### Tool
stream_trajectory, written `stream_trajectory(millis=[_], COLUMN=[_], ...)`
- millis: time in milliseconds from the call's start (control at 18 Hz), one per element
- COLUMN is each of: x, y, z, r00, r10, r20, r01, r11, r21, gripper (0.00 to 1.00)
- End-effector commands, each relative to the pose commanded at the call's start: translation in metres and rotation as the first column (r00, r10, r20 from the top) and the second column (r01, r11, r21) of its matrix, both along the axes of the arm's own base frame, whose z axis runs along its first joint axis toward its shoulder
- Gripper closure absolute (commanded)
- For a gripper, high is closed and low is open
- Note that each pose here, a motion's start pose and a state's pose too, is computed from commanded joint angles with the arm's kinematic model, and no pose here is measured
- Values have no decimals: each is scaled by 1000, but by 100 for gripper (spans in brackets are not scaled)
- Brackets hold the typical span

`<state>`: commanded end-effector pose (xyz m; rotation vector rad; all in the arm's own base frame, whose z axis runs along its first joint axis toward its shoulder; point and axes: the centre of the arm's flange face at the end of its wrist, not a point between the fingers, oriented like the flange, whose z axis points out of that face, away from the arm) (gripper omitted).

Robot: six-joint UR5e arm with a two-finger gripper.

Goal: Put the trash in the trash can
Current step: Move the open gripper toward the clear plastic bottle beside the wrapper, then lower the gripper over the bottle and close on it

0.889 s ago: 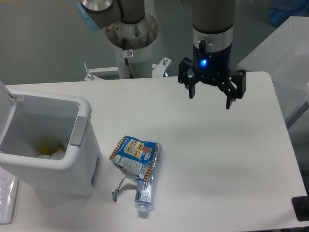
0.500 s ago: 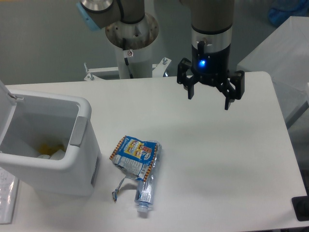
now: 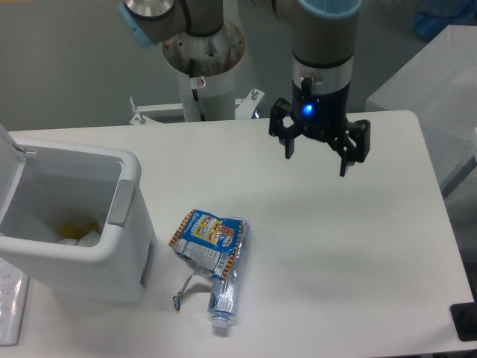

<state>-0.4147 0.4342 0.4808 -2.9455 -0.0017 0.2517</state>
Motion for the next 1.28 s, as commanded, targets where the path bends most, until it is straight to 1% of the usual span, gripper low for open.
stream_trajectory(millis=[56,278,556,667,833,1056,1111,1278], x=[1,3,9,10,10,14,15,9], y=[1,5,27,39,52,68,74,85], z=[-3,-15,-39,-48,-64,-89,-96,-118], r00=[1000,999,996,994,986,983,981,966], r10=[17,17,53,69,115,104,98,120], r20=[3,30,74,83,118,149,167,227], r01=[-17,-17,-54,-72,-120,-108,-104,-134], r11=[1000,1000,999,997,992,994,994,990], r21=[7,9,4,23,38,25,26,45], gripper=[0,0,0,0,0,0,0,0])
